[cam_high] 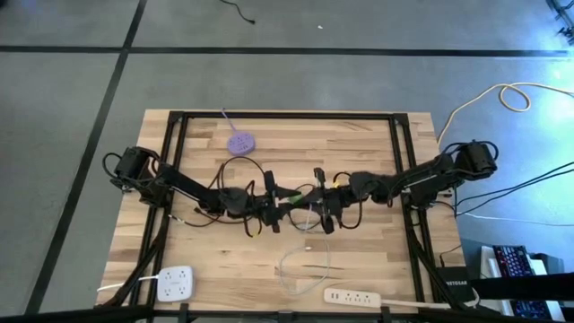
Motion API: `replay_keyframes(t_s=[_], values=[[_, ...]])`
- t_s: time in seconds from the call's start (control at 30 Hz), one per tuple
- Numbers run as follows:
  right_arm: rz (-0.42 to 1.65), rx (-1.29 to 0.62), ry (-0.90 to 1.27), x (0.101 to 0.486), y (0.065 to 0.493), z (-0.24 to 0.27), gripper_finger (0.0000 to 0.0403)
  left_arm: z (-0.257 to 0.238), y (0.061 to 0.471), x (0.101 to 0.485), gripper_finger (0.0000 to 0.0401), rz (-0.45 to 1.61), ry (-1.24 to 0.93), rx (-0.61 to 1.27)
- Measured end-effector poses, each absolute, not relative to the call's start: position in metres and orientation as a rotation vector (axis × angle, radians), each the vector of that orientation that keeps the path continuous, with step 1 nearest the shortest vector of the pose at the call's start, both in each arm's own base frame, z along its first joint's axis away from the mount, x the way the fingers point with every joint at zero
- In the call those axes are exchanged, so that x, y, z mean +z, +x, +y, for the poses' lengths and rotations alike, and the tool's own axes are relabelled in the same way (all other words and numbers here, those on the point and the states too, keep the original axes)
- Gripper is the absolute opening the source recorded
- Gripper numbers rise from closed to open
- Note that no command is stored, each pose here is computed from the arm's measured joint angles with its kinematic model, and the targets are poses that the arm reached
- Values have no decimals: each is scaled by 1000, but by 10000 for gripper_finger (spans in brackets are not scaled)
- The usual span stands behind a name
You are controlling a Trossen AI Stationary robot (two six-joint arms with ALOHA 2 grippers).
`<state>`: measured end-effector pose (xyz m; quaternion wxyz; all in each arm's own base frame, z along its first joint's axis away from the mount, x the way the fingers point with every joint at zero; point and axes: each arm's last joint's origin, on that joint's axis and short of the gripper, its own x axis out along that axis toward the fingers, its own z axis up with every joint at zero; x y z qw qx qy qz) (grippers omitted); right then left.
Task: Insert USB
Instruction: Insert the white usb cable into the green charger adapter
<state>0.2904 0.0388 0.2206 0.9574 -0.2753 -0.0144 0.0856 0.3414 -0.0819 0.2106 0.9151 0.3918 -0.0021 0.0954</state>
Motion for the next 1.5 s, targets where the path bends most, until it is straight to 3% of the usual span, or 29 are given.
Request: replay_keyframes(t_s=[0.2,0.33,0.47,0.57,0.7,0.8,0.9,1.17,1.3,1.5], values=[[-67,198,-563,223,291,37,10,-79,342,211,123,-5,786,207],[-55,104,-572,224,291,34,10,-77,342,212,123,-3,789,230],[-52,195,-586,221,291,36,10,-77,342,210,123,3,795,208],[-15,83,-560,221,291,33,10,-76,343,211,123,11,791,236],[-26,161,-580,221,291,33,10,-76,343,210,123,14,792,226],[-23,91,-542,223,291,30,10,-75,342,211,123,14,792,248],[-46,189,-560,223,290,32,10,-76,342,211,123,3,788,226],[-65,93,-528,228,289,30,14,-70,343,212,123,38,774,324],[-48,31,-527,232,287,27,52,-68,343,211,123,88,786,356],[10,72,-509,228,285,28,168,-62,344,210,123,112,755,400]])
